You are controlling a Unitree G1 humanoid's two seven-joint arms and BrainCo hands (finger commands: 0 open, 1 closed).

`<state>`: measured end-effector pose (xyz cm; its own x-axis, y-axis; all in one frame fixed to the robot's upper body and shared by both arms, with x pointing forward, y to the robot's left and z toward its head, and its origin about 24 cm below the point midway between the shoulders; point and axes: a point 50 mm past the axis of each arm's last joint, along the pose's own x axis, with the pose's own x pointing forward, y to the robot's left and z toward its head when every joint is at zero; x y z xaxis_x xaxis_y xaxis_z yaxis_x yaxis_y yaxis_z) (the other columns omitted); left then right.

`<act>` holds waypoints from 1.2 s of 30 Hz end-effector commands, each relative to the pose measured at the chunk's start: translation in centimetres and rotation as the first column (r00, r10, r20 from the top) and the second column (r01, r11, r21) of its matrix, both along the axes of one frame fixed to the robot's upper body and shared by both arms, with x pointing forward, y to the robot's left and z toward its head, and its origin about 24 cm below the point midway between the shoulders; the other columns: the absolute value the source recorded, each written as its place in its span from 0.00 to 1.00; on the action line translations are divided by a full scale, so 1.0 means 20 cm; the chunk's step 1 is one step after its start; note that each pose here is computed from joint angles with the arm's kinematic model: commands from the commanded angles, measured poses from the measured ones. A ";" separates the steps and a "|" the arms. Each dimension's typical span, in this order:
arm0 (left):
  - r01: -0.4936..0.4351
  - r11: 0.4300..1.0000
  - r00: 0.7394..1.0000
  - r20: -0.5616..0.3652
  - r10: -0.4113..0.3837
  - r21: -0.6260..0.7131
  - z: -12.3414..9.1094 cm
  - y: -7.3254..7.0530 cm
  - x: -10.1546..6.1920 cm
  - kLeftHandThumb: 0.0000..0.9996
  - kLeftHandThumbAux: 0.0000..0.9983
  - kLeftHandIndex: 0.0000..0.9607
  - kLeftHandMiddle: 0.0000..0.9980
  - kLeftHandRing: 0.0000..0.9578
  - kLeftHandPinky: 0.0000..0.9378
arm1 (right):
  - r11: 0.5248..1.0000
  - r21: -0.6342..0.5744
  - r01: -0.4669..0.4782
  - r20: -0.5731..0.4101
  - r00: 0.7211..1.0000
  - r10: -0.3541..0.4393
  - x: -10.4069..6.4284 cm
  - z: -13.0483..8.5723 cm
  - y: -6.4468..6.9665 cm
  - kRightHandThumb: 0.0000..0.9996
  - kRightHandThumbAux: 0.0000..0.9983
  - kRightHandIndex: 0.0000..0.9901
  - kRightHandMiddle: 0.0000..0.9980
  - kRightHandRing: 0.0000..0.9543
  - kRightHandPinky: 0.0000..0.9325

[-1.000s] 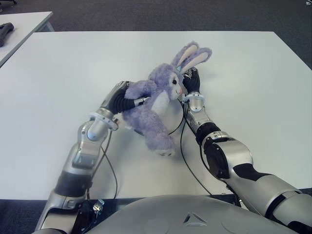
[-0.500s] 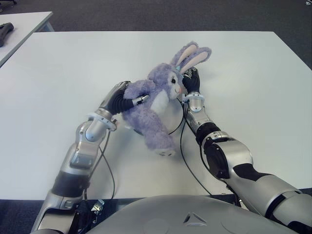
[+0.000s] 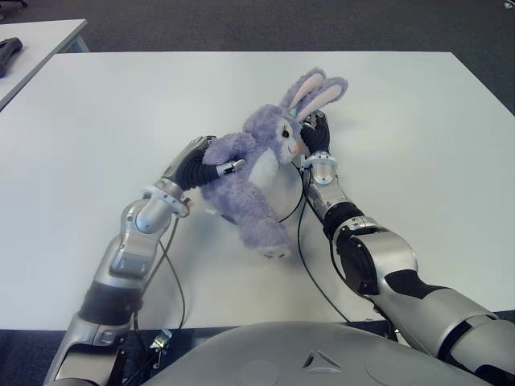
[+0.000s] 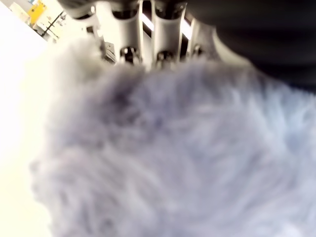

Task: Put the doll into the plate.

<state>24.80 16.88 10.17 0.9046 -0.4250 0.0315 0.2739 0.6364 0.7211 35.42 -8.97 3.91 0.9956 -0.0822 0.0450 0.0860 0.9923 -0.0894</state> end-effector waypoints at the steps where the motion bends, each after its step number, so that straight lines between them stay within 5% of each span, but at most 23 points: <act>1: 0.058 0.997 0.983 -0.178 -0.049 0.044 -0.14 0.00 -0.04 0.19 0.35 0.00 0.00 0.00 0.00 | 0.999 -0.031 0.016 -0.467 0.884 -0.029 -0.36 -0.52 0.00 0.68 0.74 0.41 0.35 0.34 0.31; 21: -0.009 0.998 0.990 -0.143 0.019 0.064 -0.11 0.11 -0.03 0.17 0.32 0.00 0.00 0.00 0.00 | 1.000 -0.028 0.009 -0.467 0.884 -0.021 -0.36 -0.52 0.01 0.69 0.74 0.41 0.36 0.35 0.34; 36: 0.026 0.991 0.995 -0.096 -0.013 0.133 -0.03 0.10 -0.05 0.16 0.30 0.00 0.00 0.00 0.00 | 1.000 -0.024 0.005 -0.464 0.886 -0.015 -0.36 -0.52 0.01 0.69 0.74 0.42 0.36 0.36 0.33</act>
